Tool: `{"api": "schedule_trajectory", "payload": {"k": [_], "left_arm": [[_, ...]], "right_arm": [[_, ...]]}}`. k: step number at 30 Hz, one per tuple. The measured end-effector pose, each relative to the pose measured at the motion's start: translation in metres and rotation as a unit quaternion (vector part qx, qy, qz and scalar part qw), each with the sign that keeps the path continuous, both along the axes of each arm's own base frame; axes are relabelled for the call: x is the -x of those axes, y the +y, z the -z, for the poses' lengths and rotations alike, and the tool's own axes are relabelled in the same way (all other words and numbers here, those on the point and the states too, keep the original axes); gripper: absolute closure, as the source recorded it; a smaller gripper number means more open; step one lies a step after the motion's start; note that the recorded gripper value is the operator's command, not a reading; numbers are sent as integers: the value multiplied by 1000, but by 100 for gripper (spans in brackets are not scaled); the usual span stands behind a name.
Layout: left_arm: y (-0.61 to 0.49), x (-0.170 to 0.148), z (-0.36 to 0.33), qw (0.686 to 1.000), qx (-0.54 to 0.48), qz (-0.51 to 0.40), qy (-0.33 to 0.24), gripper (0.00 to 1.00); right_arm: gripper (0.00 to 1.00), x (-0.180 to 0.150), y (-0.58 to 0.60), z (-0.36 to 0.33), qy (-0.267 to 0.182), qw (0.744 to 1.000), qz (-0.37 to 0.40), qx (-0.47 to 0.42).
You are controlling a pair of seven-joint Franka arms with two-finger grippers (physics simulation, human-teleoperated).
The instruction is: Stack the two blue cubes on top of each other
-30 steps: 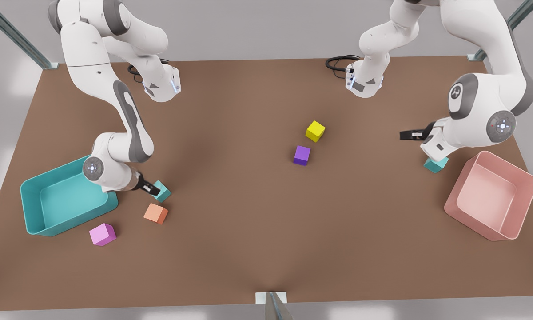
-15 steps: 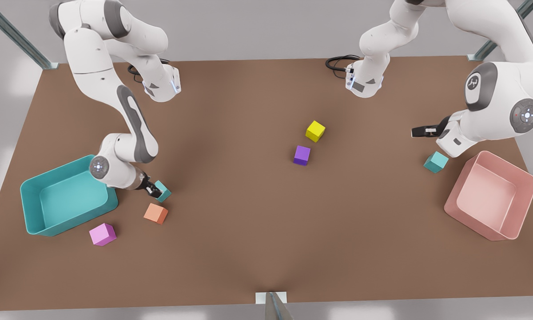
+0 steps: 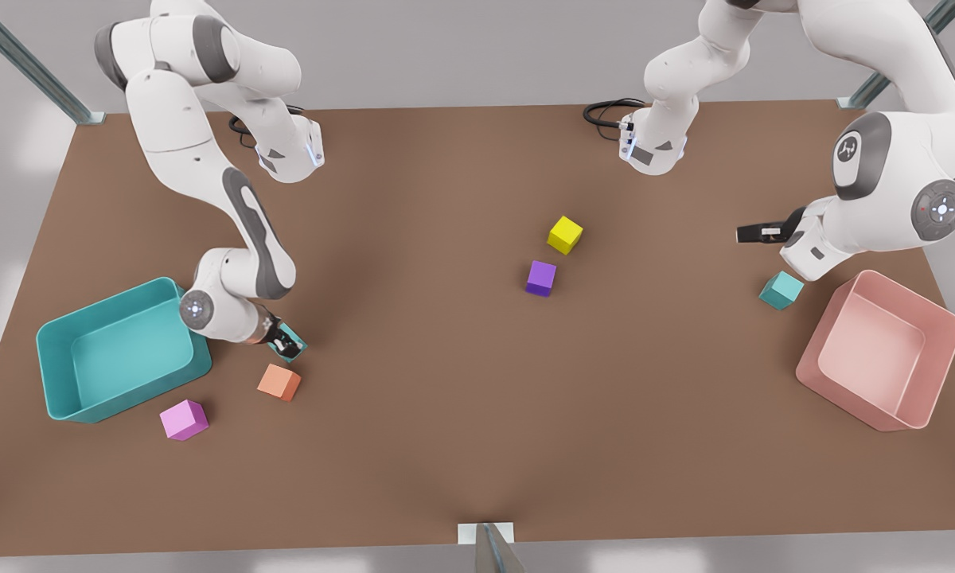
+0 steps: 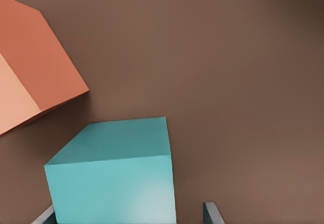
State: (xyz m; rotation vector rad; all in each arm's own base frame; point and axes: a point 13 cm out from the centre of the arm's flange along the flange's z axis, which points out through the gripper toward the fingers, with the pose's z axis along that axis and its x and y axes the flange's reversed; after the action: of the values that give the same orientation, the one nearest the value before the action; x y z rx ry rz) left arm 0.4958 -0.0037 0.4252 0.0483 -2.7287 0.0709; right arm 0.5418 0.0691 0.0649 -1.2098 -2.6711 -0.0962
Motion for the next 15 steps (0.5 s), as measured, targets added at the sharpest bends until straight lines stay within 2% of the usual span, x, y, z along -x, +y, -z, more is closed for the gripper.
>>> {"api": "schedule_trajectory", "payload": {"k": [9,10,12,15], "left_arm": [[11,1,12,1000,5,-9,18,0],[10,1,12,1000,6,-8,18,0],[6,1,12,1000,7,-5,18,0],[5,0,13,1000,8,-3,18,0]], "right_arm": [[0,-3,7,24,9,1000,2,4],[2,-4,7,23,8,1000,3,4],[20,-5,6,23,6,1000,2,4],[28,-6,4,21,4,1000,-3,2]]}}
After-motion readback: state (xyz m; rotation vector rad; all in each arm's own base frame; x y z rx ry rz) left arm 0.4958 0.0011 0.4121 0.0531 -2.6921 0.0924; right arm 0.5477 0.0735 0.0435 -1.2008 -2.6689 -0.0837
